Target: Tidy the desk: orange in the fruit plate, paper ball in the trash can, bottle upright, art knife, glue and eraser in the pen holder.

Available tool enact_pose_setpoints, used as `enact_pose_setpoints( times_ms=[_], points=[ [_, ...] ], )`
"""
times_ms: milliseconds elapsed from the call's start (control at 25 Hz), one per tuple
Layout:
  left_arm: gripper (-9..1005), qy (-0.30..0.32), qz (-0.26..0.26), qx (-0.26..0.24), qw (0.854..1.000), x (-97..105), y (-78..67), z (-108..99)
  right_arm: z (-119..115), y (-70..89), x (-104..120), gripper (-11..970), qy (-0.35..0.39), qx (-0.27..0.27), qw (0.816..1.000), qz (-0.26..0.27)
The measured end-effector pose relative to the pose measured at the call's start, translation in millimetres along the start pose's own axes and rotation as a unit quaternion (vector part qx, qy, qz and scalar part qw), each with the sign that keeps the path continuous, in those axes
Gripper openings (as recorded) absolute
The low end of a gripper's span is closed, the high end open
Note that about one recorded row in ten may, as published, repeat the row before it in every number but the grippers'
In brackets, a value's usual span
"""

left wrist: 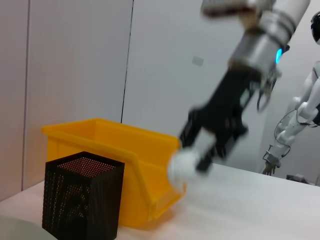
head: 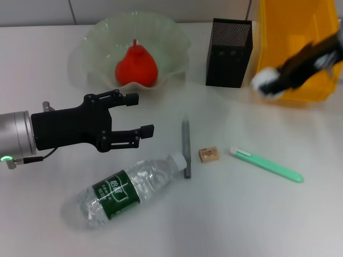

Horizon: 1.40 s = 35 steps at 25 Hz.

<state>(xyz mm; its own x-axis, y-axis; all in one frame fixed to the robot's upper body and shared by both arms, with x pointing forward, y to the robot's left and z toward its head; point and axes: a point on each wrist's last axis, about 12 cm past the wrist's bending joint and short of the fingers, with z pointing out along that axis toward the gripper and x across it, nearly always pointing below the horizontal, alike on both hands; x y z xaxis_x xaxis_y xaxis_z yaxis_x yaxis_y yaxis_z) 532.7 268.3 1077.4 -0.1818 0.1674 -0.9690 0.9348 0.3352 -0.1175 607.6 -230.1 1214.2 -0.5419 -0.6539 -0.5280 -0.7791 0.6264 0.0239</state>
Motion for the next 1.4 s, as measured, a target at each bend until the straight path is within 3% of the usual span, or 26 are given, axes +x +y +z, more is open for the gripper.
enact_pose_setpoints(
  times_ms=[40,120,160,400,680,800,880,920,960,1080,1160,1200,1360,1400],
  points=[
    [843,0.000,0.000,0.000,1.000,0.0,0.0,0.0,-21.2,-6.7,-2.1,516,-0.030,0.030,0.999,0.021],
    [843,-0.002,-0.001,-0.002,1.000,0.3,0.0,-0.7,-29.5,-11.2,-2.1,513,-0.043,0.046,0.997,0.032],
    [843,-0.003,-0.001,-0.003,1.000,0.3,-0.1,-0.7,-37.9,-22.2,0.1,511,-0.063,0.071,0.994,0.055],
    [843,-0.009,-0.002,-0.004,1.000,-0.7,-0.2,-0.5,-28.5,-50.1,8.2,508,-0.088,0.110,0.985,0.094],
    [842,-0.011,-0.003,-0.004,1.000,-1.6,0.2,-0.6,-18.5,-59.8,11.6,564,-0.102,0.131,0.981,0.100],
    [842,-0.012,-0.002,-0.003,1.000,-2.6,0.6,-0.5,-22.4,-64.5,15.4,592,-0.155,0.139,0.972,0.114],
    [842,-0.012,-0.002,-0.002,1.000,-3.0,0.8,-0.3,-28.7,-68.2,23.7,611,-0.238,0.114,0.956,0.127],
    [842,-0.012,-0.002,-0.002,1.000,-3.0,0.8,-0.3,-28.7,-68.2,23.7,642,-0.238,0.114,0.956,0.127],
    [842,-0.011,-0.001,-0.002,1.000,-3.6,1.3,-0.6,-34.4,-71.2,31.6,673,-0.294,0.085,0.942,0.136],
    [842,-0.012,0.000,0.000,1.000,-4.4,1.6,-0.4,-37.8,-72.4,43.9,767,-0.341,0.049,0.929,0.138],
    [843,-0.013,-0.001,0.004,1.000,-5.7,1.4,-0.2,-43.3,-68.1,69.0,812,-0.417,-0.034,0.900,0.120],
    [843,-0.013,-0.001,0.004,1.000,-5.7,1.4,-0.2,-43.3,-68.1,69.0,826,-0.417,-0.034,0.900,0.120],
    [843,-0.016,-0.005,0.012,1.000,-9.4,1.7,1.3,-38.3,-52.9,112.1,840,-0.440,-0.151,0.881,0.082],
    [843,-0.016,-0.005,0.012,1.000,-9.4,1.7,1.3,-38.3,-52.9,112.1,840,-0.440,-0.151,0.881,0.082]
  ],
)
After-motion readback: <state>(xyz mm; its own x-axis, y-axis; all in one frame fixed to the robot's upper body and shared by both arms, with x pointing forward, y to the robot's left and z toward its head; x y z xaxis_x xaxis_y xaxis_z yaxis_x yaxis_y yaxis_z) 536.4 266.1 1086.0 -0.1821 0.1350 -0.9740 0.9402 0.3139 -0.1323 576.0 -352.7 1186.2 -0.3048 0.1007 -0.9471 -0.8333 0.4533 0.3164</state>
